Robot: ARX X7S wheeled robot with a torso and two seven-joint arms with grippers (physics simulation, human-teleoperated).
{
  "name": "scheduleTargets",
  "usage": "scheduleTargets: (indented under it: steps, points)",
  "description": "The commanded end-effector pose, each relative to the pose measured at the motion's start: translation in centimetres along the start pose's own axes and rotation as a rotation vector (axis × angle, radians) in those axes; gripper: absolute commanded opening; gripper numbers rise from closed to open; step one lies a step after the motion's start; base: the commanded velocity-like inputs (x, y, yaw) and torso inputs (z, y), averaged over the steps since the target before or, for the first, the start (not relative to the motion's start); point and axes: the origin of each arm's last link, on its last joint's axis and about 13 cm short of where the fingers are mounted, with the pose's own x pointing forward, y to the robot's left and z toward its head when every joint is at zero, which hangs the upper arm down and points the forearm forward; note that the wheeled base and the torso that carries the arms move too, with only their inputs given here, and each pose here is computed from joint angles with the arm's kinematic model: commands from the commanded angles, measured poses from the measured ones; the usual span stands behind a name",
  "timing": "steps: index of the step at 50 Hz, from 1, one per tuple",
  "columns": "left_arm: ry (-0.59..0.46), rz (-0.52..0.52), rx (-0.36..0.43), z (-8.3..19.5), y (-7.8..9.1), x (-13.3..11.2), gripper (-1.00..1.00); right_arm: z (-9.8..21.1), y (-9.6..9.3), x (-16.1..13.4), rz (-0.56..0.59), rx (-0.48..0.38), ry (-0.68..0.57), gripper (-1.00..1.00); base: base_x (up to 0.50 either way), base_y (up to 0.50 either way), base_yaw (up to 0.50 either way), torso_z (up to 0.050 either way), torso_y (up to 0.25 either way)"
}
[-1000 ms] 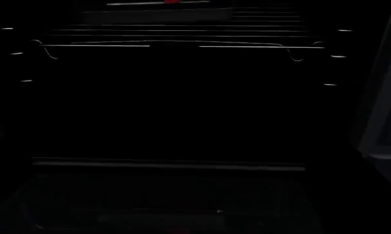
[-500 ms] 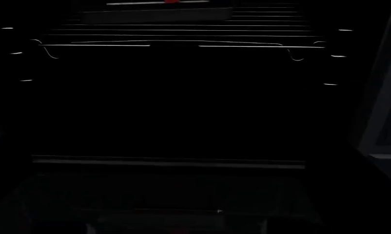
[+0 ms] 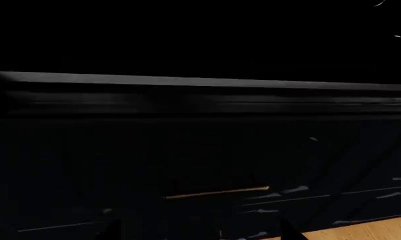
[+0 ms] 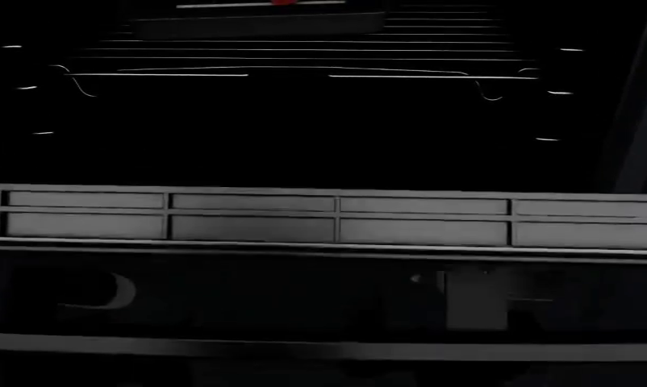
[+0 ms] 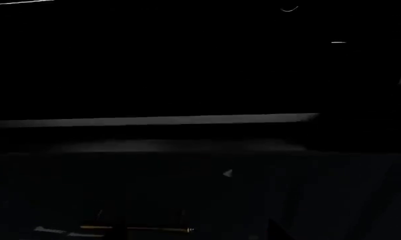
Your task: Close the oven door
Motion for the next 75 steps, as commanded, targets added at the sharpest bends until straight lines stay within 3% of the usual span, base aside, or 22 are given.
scheduleTargets:
  steps: [1,9,12,14,16,18,22,25,33,44,54,62,75]
  points:
    - [-0.127,0.004,0.053,4.7,-1.1,-1.4,1.0,4.5,0.5,-1.0,-0.02,-0.087,-0.119,1.0,0.0,0.0,0.0,0.0,0.0]
    - [-0.188,0.019,0.062,6.3,-1.3,-0.9,1.0,7.2,0.7,-1.0,-0.028,-0.118,-0.178,1.0,0.0,0.0,0.0,0.0,0.0]
    - [-0.226,0.022,0.078,8.3,-1.7,-1.1,1.0,8.4,0.7,-0.8,-0.037,-0.134,-0.201,1.0,0.0,0.0,0.0,0.0,0.0]
    - [-0.243,0.027,0.072,7.8,-1.4,-0.2,1.0,9.0,0.7,-0.5,-0.048,-0.15,-0.22,1.0,0.0,0.0,0.0,0.0,0.0]
    - [-0.268,0.032,0.083,10.0,-1.9,-0.8,1.0,9.6,0.7,-0.1,-0.049,-0.15,-0.227,1.0,0.0,0.0,0.0,0.0,0.005]
    - [-0.289,0.03,0.095,9.2,-1.8,0.3,1.0,10.2,0.7,0.1,-0.053,-0.159,-0.246,1.0,0.0,0.0,0.0,0.0,0.0]
    - [-0.333,0.019,0.075,12.0,-2.3,0.3,1.0,11.5,0.6,0.5,-0.058,-0.171,-0.278,1.0,0.0,0.0,0.0,0.0,0.0]
    - [-0.368,0.02,0.063,12.0,-2.1,1.5,1.0,12.5,0.6,0.9,-0.053,-0.176,-0.311,1.0,0.0,0.0,0.0,0.0,0.0]
    - [-0.432,0.038,0.092,14.9,-2.2,4.0,1.0,15.2,0.1,2.9,-0.059,-0.215,-0.395,1.0,0.0,0.0,0.0,0.0,0.0]
    - [-0.472,0.024,0.107,17.1,-3.2,7.7,1.0,16.6,-1.1,6.7,-0.093,-0.246,-0.394,1.0,0.0,0.0,0.0,0.0,0.0]
    - [-0.471,0.04,0.133,17.4,-3.2,11.9,1.0,17.5,-2.0,10.4,-0.106,-0.306,-0.376,1.0,0.0,0.0,0.0,0.0,0.0]
    - [-0.5,0.031,0.146,17.2,-3.6,12.4,1.0,17.9,-3.2,11.3,-0.104,-0.391,-0.395,1.0,0.0,0.0,0.0,0.0,0.0]
    - [-0.483,0.054,0.119,16.2,-3.1,12.7,1.0,17.0,-4.0,11.4,-0.153,-0.379,-0.383,1.0,0.03,0.0,0.0,0.001,0.0]
